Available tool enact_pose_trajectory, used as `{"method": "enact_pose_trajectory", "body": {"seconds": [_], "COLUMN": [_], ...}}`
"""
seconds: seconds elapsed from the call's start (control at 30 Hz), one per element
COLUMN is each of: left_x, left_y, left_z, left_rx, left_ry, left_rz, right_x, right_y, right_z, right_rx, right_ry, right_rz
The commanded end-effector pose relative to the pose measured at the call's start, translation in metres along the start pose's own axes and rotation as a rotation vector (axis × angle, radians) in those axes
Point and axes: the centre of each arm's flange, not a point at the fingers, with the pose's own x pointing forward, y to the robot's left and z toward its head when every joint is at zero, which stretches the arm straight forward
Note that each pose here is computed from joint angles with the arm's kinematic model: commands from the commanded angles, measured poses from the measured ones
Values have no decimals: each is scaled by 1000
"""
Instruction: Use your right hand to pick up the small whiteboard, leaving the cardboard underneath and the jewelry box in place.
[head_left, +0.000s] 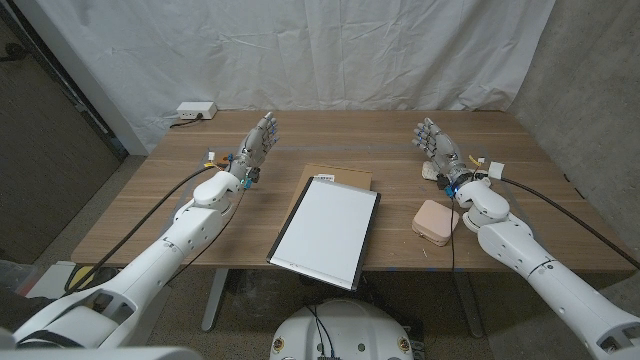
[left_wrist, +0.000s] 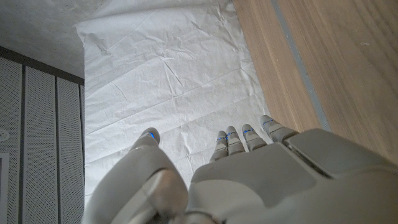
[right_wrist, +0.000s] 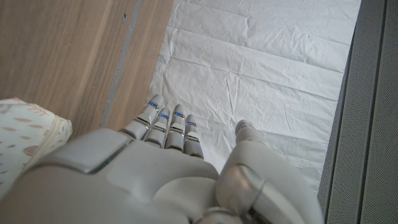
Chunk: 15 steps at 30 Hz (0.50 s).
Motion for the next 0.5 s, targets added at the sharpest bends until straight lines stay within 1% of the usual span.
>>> {"method": "enact_pose_trajectory", "body": {"seconds": [0.03,0.3,0.47,0.5], "left_x": [7,13,13,13], "left_y": [5,10,13,14], "left_z": [-3,-1,-2,-2], "left_rx": [7,21,15,31], "left_ry": [9,26,40,46], "left_rz": [-24,-21,-1,6], "right_x": [-8,-13,-14,-13], "right_y": [1,-1,0,0], "right_z": [9,13,15,15], "right_rx": [-73,-92,-104,-103], "right_ry": [-5,-4,-6,-6], "right_rz": [-20,-24,-12,-9]}}
